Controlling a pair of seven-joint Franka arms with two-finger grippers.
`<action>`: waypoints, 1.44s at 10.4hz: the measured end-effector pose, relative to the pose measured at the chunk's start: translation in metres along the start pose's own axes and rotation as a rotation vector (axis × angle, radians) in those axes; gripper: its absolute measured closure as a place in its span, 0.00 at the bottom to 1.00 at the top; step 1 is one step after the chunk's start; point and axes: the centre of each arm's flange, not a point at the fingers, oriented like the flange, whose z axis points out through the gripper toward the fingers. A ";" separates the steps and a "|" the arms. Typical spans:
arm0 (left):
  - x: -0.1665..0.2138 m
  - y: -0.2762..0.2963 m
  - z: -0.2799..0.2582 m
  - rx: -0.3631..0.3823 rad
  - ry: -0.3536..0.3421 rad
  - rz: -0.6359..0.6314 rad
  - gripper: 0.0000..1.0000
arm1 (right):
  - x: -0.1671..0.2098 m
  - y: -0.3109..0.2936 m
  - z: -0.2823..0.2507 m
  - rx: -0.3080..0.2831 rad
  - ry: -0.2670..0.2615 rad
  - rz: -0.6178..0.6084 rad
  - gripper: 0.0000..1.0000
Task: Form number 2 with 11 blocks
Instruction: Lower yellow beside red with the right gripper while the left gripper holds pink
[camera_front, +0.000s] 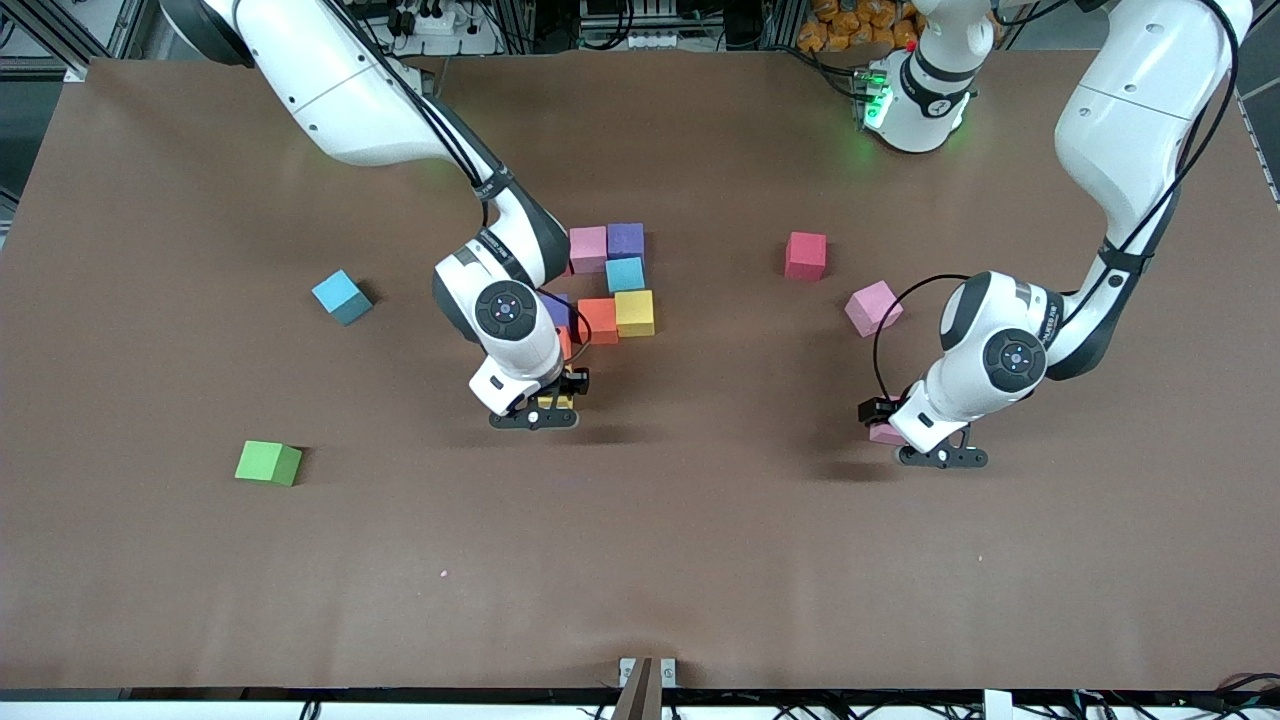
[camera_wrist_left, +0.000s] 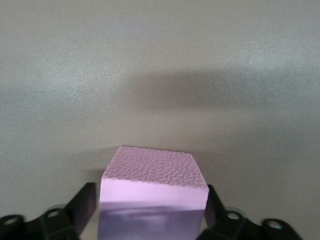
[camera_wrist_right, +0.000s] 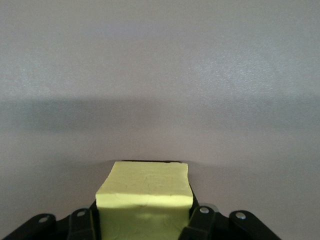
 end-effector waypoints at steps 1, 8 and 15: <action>0.000 0.000 0.000 0.000 0.000 0.000 0.28 | 0.000 0.000 0.000 0.000 -0.001 0.000 0.41; 0.006 0.002 -0.009 -0.002 0.022 -0.011 0.40 | -0.005 -0.001 0.004 -0.010 -0.020 -0.004 0.41; 0.024 0.049 -0.041 0.006 0.044 -0.113 0.40 | 0.017 0.016 -0.030 0.010 0.026 0.034 0.00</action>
